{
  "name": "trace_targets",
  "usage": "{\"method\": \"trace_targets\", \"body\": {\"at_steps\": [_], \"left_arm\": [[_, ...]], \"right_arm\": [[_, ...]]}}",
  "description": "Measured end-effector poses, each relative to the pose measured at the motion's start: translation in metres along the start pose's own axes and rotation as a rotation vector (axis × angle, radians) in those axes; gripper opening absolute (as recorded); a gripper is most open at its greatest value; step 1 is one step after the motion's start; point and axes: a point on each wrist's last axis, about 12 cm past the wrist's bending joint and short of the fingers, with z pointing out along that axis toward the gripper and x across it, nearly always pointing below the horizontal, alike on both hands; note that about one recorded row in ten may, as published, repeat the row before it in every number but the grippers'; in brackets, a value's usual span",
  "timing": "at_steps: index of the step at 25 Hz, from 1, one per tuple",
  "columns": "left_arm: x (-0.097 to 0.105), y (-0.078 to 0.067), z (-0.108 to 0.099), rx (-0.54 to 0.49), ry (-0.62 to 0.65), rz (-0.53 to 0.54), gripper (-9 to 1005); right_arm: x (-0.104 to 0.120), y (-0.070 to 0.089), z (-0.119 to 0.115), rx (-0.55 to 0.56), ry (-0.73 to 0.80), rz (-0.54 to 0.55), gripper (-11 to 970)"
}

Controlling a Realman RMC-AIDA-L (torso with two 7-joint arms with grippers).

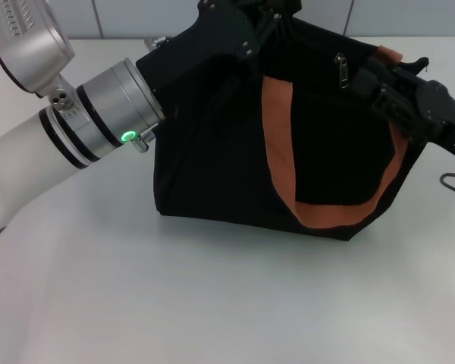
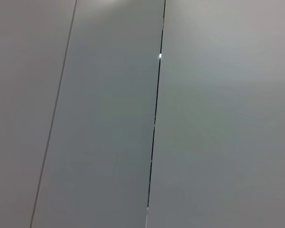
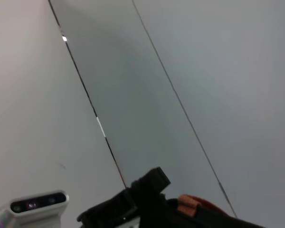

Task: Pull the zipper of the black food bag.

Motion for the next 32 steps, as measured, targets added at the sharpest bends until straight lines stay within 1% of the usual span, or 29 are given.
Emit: {"method": "trace_targets", "body": {"at_steps": [3,8,11,16,24,28,32], "left_arm": [[0.000,0.000,0.000,0.001,0.000,-0.001,20],[0.000,0.000,0.000,0.001,0.000,-0.002,20],[0.001,-0.001,0.001,0.002,-0.001,-0.008,20],[0.001,-0.002,0.001,0.002,-0.005,-0.011,20],[0.001,-0.002,0.001,0.001,-0.007,-0.012,20],[0.001,-0.002,0.001,0.003,-0.007,-0.012,21],[0.000,-0.002,0.002,0.005,-0.008,-0.011,21]], "right_arm": [[0.001,0.000,0.005,-0.011,0.023,0.012,363],[0.001,0.004,0.013,-0.084,0.062,0.043,363],[0.001,0.001,0.012,-0.049,0.062,0.056,364],[0.001,0.000,0.010,-0.032,0.045,0.059,362],[0.002,-0.004,0.013,-0.005,0.056,0.095,358],[0.001,-0.004,0.014,-0.004,0.059,0.120,356],[0.000,-0.004,0.017,-0.013,0.063,0.121,354]]}}
